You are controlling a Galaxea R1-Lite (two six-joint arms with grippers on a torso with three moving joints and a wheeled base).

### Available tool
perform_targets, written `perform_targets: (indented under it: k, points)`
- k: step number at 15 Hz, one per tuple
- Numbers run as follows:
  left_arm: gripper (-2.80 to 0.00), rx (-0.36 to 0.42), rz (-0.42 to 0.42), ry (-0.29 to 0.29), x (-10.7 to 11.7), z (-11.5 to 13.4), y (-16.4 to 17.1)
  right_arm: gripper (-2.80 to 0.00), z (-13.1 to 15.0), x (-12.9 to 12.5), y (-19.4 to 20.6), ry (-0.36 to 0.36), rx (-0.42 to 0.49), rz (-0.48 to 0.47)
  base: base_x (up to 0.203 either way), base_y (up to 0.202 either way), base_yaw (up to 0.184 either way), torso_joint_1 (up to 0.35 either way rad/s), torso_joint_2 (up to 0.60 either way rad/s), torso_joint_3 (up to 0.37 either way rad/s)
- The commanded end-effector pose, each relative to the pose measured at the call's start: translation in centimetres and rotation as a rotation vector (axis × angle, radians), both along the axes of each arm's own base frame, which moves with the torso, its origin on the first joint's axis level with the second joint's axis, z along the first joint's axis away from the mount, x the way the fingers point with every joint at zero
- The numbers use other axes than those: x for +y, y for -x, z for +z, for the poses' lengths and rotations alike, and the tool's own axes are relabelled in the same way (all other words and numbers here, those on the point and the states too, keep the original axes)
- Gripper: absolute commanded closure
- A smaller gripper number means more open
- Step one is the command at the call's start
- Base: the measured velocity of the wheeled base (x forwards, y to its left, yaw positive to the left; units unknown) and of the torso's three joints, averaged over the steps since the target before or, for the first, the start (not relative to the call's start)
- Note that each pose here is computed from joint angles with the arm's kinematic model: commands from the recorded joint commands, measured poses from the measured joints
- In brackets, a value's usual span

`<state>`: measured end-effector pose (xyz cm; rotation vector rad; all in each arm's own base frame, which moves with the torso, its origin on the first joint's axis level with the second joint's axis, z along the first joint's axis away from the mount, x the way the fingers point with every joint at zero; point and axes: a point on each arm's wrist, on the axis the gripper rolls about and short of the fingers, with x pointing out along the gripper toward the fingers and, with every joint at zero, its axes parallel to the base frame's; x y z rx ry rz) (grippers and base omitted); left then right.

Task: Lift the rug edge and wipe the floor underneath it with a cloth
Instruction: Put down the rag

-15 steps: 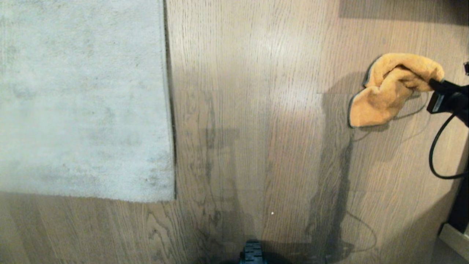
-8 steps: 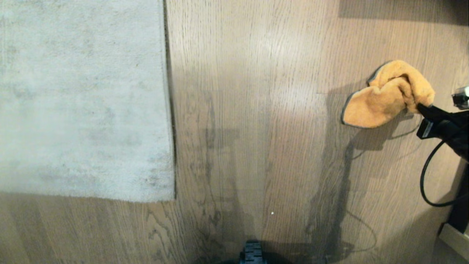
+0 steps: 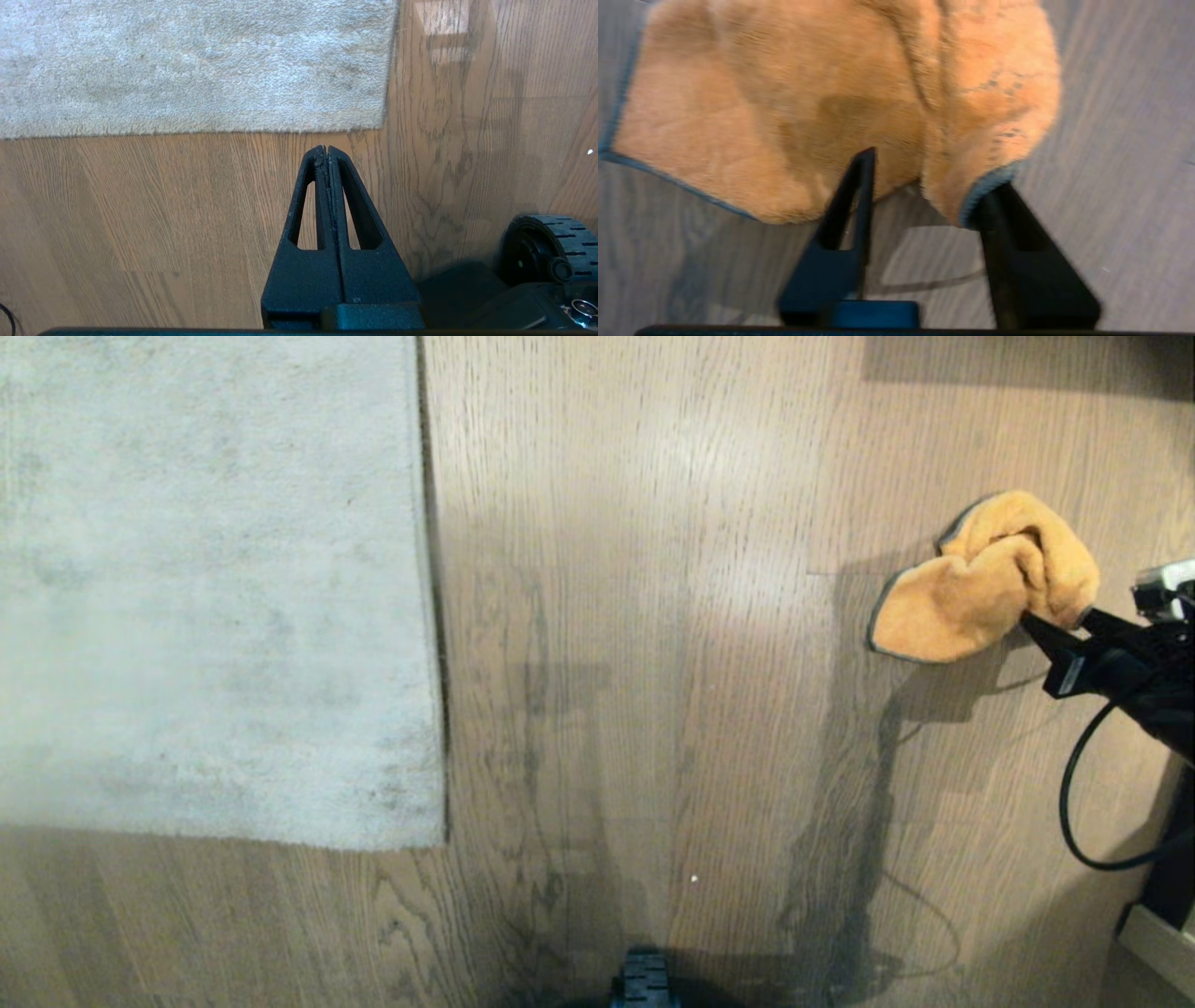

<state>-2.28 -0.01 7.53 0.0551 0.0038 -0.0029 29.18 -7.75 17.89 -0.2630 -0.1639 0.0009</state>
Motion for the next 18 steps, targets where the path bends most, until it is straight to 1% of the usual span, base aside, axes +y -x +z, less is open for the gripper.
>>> perform_targets:
  k: [1, 4, 7, 9, 14, 18]
  points:
    - [0.0, -0.001, 0.0, 0.0, 0.0, 0.0, 0.0, -2.8, 0.3, 0.2, 0.1, 0.009, -0.018, 0.02, 0.0, 0.0, 0.0, 0.0, 0.0, 0.0]
    - [0.0, 0.0, 0.0, 0.0, 0.0, 0.0, 0.0, -2.8, 1.0, 0.6, 0.5, 0.025, -0.043, 0.053, 0.0, 0.0, 0.0, 0.0, 0.0, 0.0]
    - [0.0, 0.001, 0.0, 0.0, 0.0, 0.0, 0.0, -2.8, 1.4, 1.0, 1.8, 0.024, -0.042, 0.057, 0.0, 0.0, 0.0, 0.0, 0.0, 0.0]
    - [0.0, 0.0, 0.0, 0.0, 0.0, 0.0, 0.0, -2.8, 1.4, 1.4, 3.2, 0.023, -0.033, 0.057, 0.0, 0.0, 0.0, 0.0, 0.0, 0.0]
    - [0.0, -0.001, 0.0, 0.0, 0.0, 0.0, 0.0, -2.8, 0.5, 2.7, 8.0, 0.048, 0.04, 0.054, 0.0, 0.0, 0.0, 0.0, 0.0, 0.0]
    - [0.0, -0.001, 0.0, 0.0, 0.0, 0.0, 0.0, -2.8, -0.1, 3.6, 10.9, 0.051, 0.05, 0.054, 0.0, 0.0, 0.0, 0.0, 0.0, 0.0]
